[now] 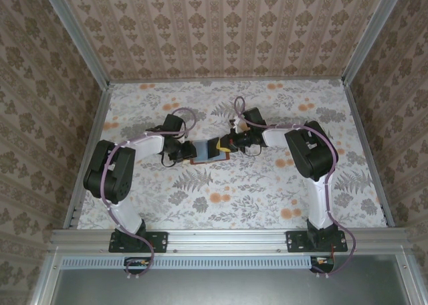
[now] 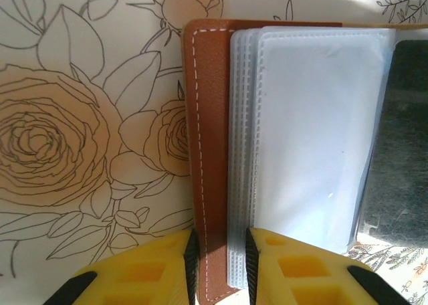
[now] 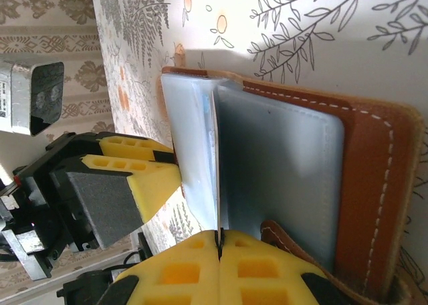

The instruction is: Put the credit cards into the card holder

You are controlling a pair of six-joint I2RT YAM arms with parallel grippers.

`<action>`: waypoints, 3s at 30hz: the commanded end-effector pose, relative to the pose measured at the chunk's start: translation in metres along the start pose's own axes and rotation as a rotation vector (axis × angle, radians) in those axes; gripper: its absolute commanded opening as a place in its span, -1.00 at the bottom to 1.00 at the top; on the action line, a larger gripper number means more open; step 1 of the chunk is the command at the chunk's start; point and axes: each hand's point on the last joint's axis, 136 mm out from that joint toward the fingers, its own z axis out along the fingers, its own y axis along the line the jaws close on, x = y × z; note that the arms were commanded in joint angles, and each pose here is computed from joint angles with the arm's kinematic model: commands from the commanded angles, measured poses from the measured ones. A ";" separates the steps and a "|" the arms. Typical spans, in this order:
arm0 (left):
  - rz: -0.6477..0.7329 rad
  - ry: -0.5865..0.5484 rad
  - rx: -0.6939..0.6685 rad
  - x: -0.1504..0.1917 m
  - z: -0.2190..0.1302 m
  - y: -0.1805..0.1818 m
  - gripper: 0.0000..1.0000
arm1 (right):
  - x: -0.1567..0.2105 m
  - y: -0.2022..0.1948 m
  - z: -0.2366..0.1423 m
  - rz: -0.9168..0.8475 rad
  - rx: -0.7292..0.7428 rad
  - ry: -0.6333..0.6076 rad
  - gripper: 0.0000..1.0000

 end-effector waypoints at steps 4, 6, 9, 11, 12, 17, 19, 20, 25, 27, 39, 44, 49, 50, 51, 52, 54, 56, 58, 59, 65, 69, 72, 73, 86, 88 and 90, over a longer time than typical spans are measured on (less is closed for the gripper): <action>-0.016 0.049 -0.053 0.013 0.007 0.014 -0.47 | 0.009 -0.005 0.009 -0.019 -0.020 0.035 -0.92; -0.016 0.052 -0.052 0.012 0.006 0.013 -0.47 | 0.010 -0.008 0.010 -0.030 -0.011 0.038 -0.92; -0.016 0.044 -0.050 0.012 0.005 0.012 -0.47 | 0.012 -0.015 0.011 -0.053 0.023 0.053 -0.92; -0.011 0.046 -0.054 0.012 0.006 0.013 -0.48 | 0.014 -0.022 0.012 -0.056 0.053 0.070 -0.92; -0.010 0.052 -0.057 0.012 0.006 0.013 -0.48 | 0.015 -0.024 0.012 -0.054 0.061 0.078 -0.92; -0.009 0.047 -0.051 0.013 0.006 0.013 -0.48 | 0.016 -0.029 0.017 -0.037 0.058 0.100 -0.92; -0.006 0.050 -0.052 0.013 0.006 0.013 -0.48 | 0.015 -0.030 0.018 -0.033 0.059 0.101 -0.92; -0.006 0.052 -0.053 0.013 0.007 0.014 -0.47 | 0.015 -0.030 0.019 -0.030 0.061 0.100 -0.92; -0.005 0.035 -0.052 0.013 0.005 0.014 -0.49 | 0.011 -0.025 0.023 -0.032 0.050 0.093 -0.92; -0.003 0.047 -0.059 0.013 0.006 0.016 -0.51 | 0.008 -0.025 0.020 -0.039 0.060 0.085 -0.92; -0.008 0.055 -0.067 0.019 0.007 0.021 -0.65 | 0.002 -0.029 -0.002 -0.066 0.106 0.090 -0.92; -0.005 0.064 -0.068 0.019 0.008 0.019 -0.69 | -0.001 -0.030 0.000 -0.057 0.103 0.092 -0.92; -0.002 0.069 -0.071 0.018 0.010 0.019 -0.74 | -0.002 -0.028 0.007 -0.055 0.089 0.104 -0.92; -0.003 0.069 -0.069 0.017 0.010 0.018 -0.75 | -0.002 -0.027 0.008 -0.051 0.086 0.106 -0.92; -0.004 0.068 -0.066 0.018 0.010 0.017 -0.75 | -0.003 -0.026 0.009 -0.052 0.082 0.107 -0.92; -0.005 0.061 -0.062 0.016 0.010 0.016 -0.75 | -0.003 -0.024 0.009 -0.056 0.079 0.107 -0.92; -0.002 0.056 -0.062 0.015 0.009 0.015 -0.73 | -0.004 -0.023 0.010 -0.060 0.074 0.108 -0.92; 0.002 0.054 -0.063 0.014 0.005 0.014 -0.67 | -0.003 -0.022 0.012 -0.057 0.064 0.114 -0.92; 0.003 0.036 -0.062 0.012 -0.002 0.014 -0.65 | -0.002 -0.021 0.012 -0.052 0.053 0.117 -0.92; 0.007 0.023 -0.070 0.010 -0.006 0.014 -0.65 | -0.001 -0.019 0.013 -0.055 0.044 0.120 -0.92; 0.012 0.003 -0.099 0.006 -0.017 0.016 -0.66 | -0.003 -0.008 0.011 -0.058 -0.013 0.117 -0.92; -0.003 -0.030 -0.075 0.003 -0.024 0.011 -0.56 | -0.006 0.004 0.006 -0.074 -0.037 0.107 -0.92; -0.005 -0.040 -0.047 0.000 -0.028 0.004 -0.45 | -0.007 0.005 0.005 -0.072 -0.036 0.108 -0.92; -0.009 -0.044 -0.040 -0.001 -0.029 0.002 -0.42 | -0.007 0.004 0.006 -0.071 -0.034 0.110 -0.92; -0.030 -0.004 -0.063 -0.004 0.002 0.009 -0.35 | -0.002 -0.004 0.014 -0.045 -0.057 0.143 -0.92; -0.025 0.000 -0.077 -0.005 0.005 0.009 -0.35 | -0.001 -0.003 0.014 -0.044 -0.066 0.147 -0.92; -0.025 0.002 -0.079 -0.006 0.006 0.008 -0.35 | -0.002 0.000 0.014 -0.046 -0.076 0.145 -0.92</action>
